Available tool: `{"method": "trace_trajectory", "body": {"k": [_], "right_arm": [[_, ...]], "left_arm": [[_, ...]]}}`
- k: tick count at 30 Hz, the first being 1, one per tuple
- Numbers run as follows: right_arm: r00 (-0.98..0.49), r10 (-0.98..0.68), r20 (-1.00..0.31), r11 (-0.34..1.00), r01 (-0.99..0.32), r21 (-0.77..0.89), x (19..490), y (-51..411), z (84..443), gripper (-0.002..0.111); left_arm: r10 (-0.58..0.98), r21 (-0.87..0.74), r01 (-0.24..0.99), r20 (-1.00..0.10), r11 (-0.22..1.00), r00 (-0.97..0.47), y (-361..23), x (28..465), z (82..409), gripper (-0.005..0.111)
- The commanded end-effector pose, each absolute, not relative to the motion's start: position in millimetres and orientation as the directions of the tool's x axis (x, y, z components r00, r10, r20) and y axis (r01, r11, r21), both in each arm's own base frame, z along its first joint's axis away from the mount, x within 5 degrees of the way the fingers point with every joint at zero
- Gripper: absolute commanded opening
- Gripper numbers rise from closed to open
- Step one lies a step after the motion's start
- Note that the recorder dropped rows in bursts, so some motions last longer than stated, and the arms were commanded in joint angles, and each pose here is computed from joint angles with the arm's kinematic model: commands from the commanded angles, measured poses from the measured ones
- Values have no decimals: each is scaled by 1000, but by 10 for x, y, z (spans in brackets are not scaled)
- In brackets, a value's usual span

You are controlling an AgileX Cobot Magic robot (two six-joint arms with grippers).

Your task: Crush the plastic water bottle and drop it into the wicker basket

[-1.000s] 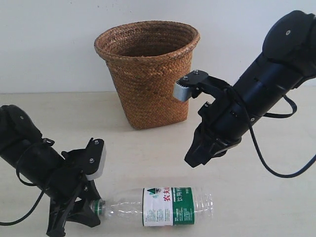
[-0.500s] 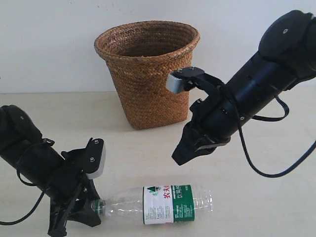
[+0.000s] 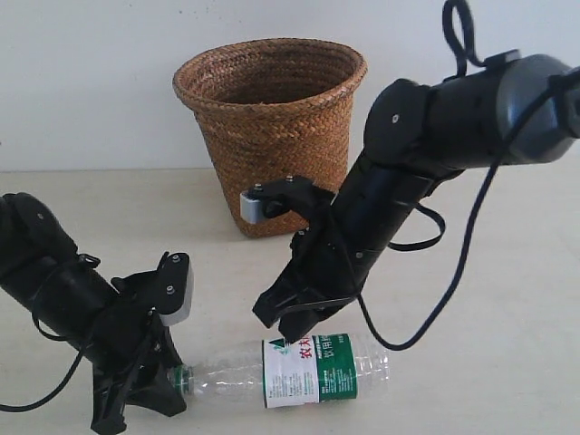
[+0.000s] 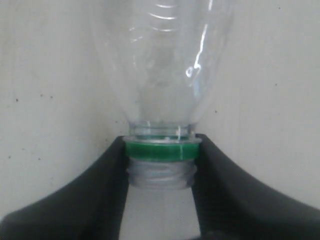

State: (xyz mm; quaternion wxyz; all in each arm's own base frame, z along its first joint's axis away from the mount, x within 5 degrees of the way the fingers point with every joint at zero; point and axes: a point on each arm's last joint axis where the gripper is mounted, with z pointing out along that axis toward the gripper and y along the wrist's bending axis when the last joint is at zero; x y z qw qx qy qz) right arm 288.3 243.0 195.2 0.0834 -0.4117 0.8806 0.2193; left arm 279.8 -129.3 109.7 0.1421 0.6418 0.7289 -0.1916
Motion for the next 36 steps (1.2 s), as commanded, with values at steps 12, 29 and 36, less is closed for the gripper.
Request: {"method": "trace_trajectory", "body": {"k": [12, 29, 36], "right_arm": [[-678, -708, -195, 595, -722, 351, 3034, 2583, 1415, 0], [-670, -740, 53, 647, -688, 329, 3169, 2594, 875, 0], [-662, -734, 154, 666, -656, 355, 3215, 2636, 722, 0]], "left_arm": [[876, -112, 987, -456, 116, -155, -1307, 2781, 1090, 4], [874, -121, 984, -454, 133, -174, -1307, 2781, 1090, 4], [874, -121, 984, -454, 133, -174, -1307, 2781, 1090, 4]]}}
